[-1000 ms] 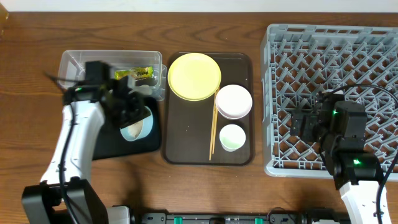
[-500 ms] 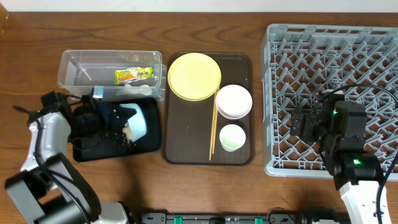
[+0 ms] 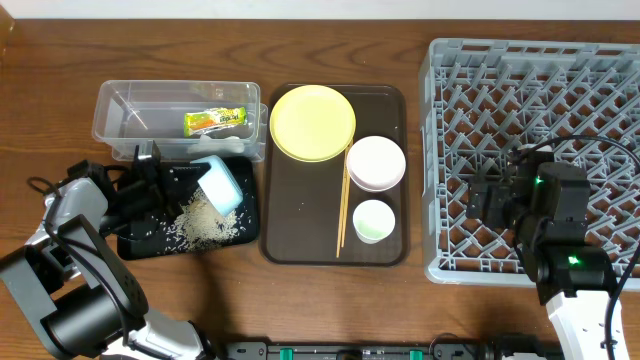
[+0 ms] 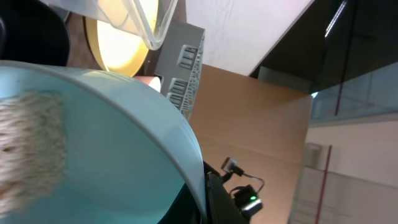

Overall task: Sort waste into correct bins and load items into the dishwasher rack
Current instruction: 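Tilt the light-blue plate over the black tray to dump the rice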

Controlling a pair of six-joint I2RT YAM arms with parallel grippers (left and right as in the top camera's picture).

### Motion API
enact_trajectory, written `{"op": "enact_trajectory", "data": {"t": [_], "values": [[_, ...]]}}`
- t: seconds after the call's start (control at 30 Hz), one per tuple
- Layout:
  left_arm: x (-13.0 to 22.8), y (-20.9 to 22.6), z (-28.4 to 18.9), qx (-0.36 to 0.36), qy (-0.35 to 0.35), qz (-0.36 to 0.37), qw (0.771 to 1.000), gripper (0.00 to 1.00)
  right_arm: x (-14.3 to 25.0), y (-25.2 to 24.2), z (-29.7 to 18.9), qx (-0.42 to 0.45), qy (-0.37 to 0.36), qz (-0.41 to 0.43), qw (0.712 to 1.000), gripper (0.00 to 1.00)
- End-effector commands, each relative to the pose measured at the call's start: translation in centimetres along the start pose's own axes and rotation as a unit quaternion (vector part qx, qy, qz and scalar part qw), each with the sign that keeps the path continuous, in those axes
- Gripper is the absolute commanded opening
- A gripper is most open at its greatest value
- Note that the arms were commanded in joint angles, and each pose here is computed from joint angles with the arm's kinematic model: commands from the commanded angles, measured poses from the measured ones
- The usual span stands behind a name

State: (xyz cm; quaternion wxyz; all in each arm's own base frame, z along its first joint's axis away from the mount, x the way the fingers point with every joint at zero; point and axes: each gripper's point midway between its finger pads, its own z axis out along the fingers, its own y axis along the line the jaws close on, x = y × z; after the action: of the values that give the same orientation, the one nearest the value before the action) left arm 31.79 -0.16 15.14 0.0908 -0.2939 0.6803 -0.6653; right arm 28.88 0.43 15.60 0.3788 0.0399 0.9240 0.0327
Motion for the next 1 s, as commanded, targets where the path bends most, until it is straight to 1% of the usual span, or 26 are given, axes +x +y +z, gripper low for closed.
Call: {"op": "enact_trajectory", "data": {"t": [0.0, 0.3, 0.43, 0.6, 0.63, 0.67, 0.73, 0.77, 0.83, 0.87, 0.97], "values": [[0.1, -0.6, -0.1, 0.025, 0.001, -0.052, 0.998, 0.06, -0.8, -0.1, -0.4, 0.002, -0.009, 0.005, 1.0, 0.99], [0.1, -0.6, -0.1, 0.024, 0.003, -0.137, 0.99, 0.06, -0.8, -0.2, -0.4, 0.002, -0.009, 0.005, 1.0, 0.99], [0.1, -0.6, -0.1, 0.024, 0.004, -0.157, 0.987, 0.06, -0.8, -0.1, -0.4, 0.002, -0.009, 0.005, 1.0, 0.99], [0.1, -0.6, -0.1, 0.024, 0.004, -0.161, 0.987, 0.06, -0.8, -0.2, -0.4, 0.002, -0.009, 0.005, 1.0, 0.99], [0.0, -0.6, -0.1, 0.024, 0.003, -0.15, 0.988, 0.06, -0.8, -0.2, -0.4, 0.002, -0.009, 0.005, 1.0, 0.99], [-0.3, -0.6, -0.1, 0.025, 0.001, -0.124, 0.992, 0.06, -0.8, -0.1, -0.4, 0.002, -0.009, 0.005, 1.0, 0.99], [-1.0, -0.7, -0.2, 0.025, -0.003, -0.039, 0.999, 0.04, -0.8, -0.1, -0.4, 0.002, -0.009, 0.005, 1.0, 0.99], [-1.3, -0.8, -0.2, 0.025, -0.005, 0.01, 1.0, 0.06, -0.8, -0.1, -0.4, 0.002, -0.009, 0.005, 1.0, 0.99], [-1.6, -1.0, -0.2, 0.025, -0.008, 0.088, 0.996, 0.06, -0.8, -0.2, -0.4, 0.002, -0.009, 0.005, 1.0, 0.99], [-1.6, -1.0, -0.2, 0.025, -0.009, 0.113, 0.993, 0.06, -0.8, -0.1, -0.4, 0.002, -0.009, 0.005, 1.0, 0.99], [-1.7, -1.0, -0.2, 0.025, -0.009, 0.12, 0.992, 0.07, -0.8, -0.1, -0.4, 0.002, -0.009, 0.005, 1.0, 0.99]]}}
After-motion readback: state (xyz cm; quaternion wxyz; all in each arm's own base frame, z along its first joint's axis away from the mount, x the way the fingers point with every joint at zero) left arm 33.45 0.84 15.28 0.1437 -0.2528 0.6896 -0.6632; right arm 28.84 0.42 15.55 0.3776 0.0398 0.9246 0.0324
